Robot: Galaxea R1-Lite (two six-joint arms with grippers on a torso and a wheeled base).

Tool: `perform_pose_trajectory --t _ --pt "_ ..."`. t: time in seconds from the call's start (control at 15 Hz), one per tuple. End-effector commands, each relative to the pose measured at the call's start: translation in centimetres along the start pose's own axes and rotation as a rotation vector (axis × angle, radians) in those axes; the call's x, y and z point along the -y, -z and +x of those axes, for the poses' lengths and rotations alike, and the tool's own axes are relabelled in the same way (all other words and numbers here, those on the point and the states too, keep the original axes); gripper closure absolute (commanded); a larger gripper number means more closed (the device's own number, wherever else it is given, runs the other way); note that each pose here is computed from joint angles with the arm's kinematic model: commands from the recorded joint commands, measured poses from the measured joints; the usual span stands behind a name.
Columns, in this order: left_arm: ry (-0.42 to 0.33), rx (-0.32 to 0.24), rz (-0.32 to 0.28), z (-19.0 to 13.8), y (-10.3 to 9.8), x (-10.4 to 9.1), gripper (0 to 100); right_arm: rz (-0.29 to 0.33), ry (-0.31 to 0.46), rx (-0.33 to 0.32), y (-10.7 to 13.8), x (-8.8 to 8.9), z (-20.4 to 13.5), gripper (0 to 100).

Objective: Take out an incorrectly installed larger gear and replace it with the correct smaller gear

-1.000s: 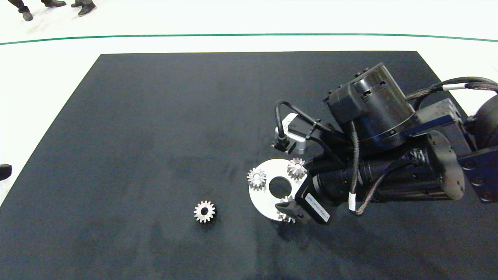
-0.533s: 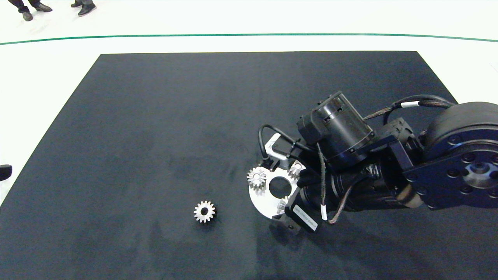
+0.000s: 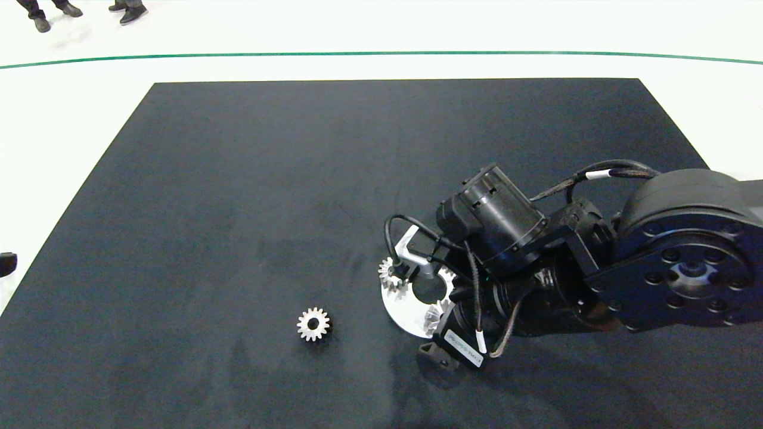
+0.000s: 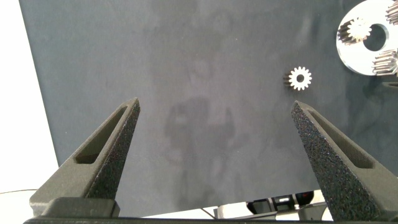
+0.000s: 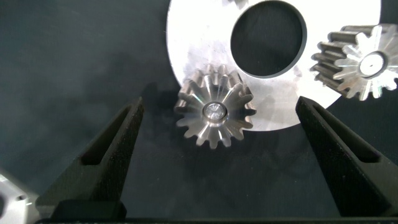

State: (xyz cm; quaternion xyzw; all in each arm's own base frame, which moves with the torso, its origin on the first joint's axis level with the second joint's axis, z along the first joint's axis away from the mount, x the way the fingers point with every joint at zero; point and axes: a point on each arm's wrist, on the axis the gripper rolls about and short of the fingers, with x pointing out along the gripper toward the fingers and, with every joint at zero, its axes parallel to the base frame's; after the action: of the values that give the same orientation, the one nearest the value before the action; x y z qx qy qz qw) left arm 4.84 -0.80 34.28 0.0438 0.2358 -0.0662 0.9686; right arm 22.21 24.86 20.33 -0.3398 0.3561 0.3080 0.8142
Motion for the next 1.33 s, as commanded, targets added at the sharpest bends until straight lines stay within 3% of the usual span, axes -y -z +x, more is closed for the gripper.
perform_pose_trajectory --t 0.07,0.33,1.33 --pt "-0.001 -0.004 0.0 -0.02 0.06 0.0 0 -0.013 0.008 -0.04 -0.09 -0.3 1.3 0" --pt "-0.002 -0.004 0.004 -0.02 0.06 -0.01 0 -0.015 0.005 -0.051 -0.19 -0.36 1.6 3" --pt "-0.002 -0.004 0.007 -0.07 0.09 -0.01 0 -0.04 0.024 -0.092 0.07 -0.9 1.62 33"
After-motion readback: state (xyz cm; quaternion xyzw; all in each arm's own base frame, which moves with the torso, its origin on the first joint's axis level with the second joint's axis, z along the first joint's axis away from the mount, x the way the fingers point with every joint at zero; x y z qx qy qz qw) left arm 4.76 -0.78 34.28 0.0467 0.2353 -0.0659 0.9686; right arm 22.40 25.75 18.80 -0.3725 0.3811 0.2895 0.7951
